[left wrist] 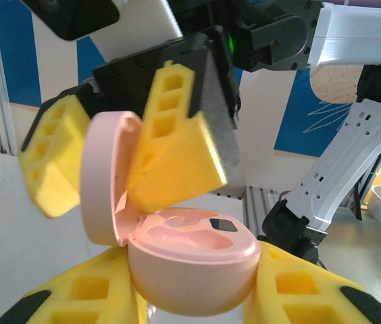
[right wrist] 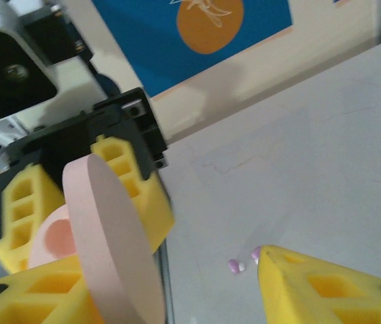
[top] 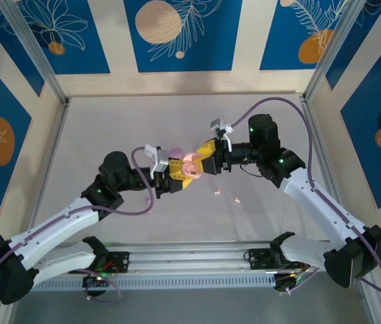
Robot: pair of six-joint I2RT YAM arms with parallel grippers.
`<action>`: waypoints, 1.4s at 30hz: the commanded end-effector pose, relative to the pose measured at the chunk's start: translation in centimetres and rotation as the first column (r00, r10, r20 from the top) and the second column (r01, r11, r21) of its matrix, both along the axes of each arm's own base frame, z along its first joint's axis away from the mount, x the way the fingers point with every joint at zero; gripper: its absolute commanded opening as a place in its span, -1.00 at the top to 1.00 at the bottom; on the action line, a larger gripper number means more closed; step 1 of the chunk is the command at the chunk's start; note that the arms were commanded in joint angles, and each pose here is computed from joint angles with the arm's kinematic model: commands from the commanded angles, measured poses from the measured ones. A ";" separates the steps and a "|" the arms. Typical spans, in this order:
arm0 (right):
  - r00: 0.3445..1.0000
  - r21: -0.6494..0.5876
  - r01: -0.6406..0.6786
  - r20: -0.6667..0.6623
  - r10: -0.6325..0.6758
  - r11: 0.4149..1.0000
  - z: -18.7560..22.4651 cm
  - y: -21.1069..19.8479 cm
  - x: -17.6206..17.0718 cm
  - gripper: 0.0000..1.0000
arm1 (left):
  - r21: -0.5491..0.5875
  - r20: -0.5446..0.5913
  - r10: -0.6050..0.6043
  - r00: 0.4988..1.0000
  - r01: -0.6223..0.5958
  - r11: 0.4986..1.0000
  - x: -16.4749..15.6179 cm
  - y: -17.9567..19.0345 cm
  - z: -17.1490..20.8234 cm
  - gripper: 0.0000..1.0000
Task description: Insert wireless bluetooth earbuds into charging case
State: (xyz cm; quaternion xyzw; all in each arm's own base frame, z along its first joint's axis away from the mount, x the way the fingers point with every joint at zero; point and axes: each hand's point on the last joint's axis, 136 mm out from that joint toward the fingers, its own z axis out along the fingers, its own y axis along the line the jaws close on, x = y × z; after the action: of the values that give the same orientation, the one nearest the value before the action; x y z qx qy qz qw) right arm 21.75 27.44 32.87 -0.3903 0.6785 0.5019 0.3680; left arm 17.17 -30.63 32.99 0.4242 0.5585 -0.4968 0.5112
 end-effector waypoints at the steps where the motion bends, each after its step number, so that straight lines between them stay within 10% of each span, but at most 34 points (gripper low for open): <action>1: 0.993 0.013 0.114 0.004 -0.114 0.993 1.0 -0.6 1.6 -0.10 | -0.051 0.046 -0.030 0.998 0.033 0.998 -0.9 0.0 1.3 0.61; 11: 0.978 0.034 0.143 -0.155 -0.136 0.989 2.7 -1.9 -0.6 -0.22 | -0.117 0.074 0.105 0.992 -0.096 0.988 1.0 0.8 1.2 0.62; 23: 0.804 -0.061 0.439 -0.419 -0.422 0.896 0.6 -5.8 1.9 -0.17 | -0.220 0.054 0.159 0.986 -0.143 0.965 1.9 1.3 1.6 0.62; 31: 0.465 -0.321 0.614 -0.591 -0.659 0.721 -6.7 -11.8 3.6 -0.09 | -0.265 -0.010 0.152 0.988 -0.150 0.953 2.4 1.1 0.8 0.62; 42: 0.190 -0.609 0.445 -0.652 -0.734 0.656 -17.8 -12.9 0.0 0.07 | -0.275 -0.035 0.156 0.987 -0.160 0.948 2.8 1.0 0.2 0.62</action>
State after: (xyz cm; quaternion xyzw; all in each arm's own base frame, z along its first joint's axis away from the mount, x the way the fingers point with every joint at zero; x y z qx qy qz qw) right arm 23.60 14.88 17.88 0.1455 0.9085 0.3679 0.1347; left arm 20.41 -30.00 31.65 0.3066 0.5438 -0.5212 0.5820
